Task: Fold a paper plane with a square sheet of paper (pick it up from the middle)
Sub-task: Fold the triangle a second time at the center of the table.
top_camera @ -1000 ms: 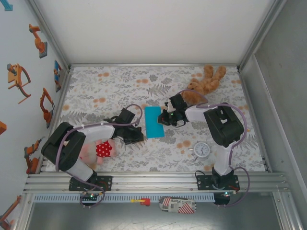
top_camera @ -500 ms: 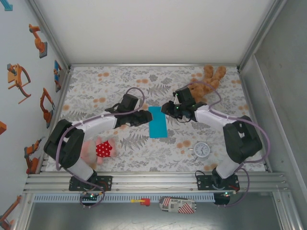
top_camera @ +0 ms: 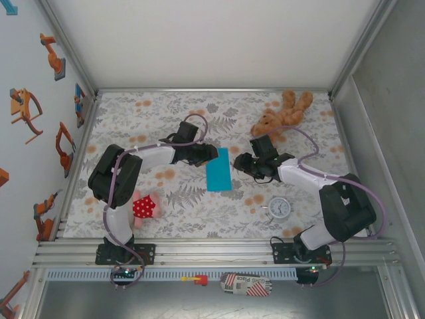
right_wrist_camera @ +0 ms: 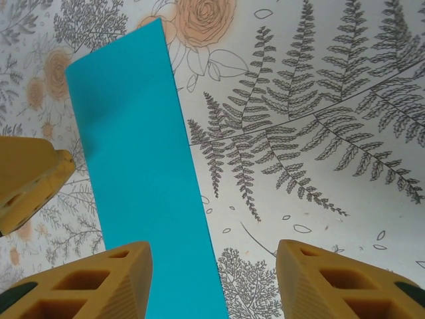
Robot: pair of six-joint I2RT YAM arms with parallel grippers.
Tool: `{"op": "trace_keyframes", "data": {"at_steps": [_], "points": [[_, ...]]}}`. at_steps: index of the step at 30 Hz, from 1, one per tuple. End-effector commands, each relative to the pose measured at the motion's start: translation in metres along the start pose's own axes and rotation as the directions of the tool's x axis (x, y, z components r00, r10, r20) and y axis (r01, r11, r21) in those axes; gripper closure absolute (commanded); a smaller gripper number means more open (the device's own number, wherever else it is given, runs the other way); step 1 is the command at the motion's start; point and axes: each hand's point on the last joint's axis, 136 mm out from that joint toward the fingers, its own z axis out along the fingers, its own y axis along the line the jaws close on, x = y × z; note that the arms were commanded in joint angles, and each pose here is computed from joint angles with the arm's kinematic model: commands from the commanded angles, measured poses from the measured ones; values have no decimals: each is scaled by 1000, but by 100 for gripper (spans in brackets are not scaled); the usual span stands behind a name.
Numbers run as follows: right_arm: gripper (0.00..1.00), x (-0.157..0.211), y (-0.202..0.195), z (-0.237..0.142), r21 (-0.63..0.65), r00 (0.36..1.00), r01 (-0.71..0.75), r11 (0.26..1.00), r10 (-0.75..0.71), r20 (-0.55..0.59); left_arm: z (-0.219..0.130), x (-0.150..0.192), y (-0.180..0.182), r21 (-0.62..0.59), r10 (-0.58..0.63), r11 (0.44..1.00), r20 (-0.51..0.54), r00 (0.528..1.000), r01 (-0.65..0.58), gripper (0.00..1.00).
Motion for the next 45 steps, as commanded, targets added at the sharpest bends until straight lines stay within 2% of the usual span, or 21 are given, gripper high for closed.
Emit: {"op": "trace_keyframes", "data": {"at_steps": [1,13,20,34,45], "points": [[49,-5,-3,-4,3,998,-52,999,52,45,1,4,-7,23,-5,1000,-40,999,6,53],[53,14,0,9,-51,997,-76,996,75,-36,11,3,6,-33,-21,999,-69,997,19,53],[54,22,-3,12,-53,994,-97,994,94,-55,21,12,21,-67,-70,996,-101,992,63,54],[58,67,4,28,-56,974,-105,993,91,-205,25,27,64,-206,-251,953,-127,960,222,55],[61,81,-6,30,-23,968,-75,997,67,-240,27,32,76,-269,-304,929,-158,939,256,55]]}}
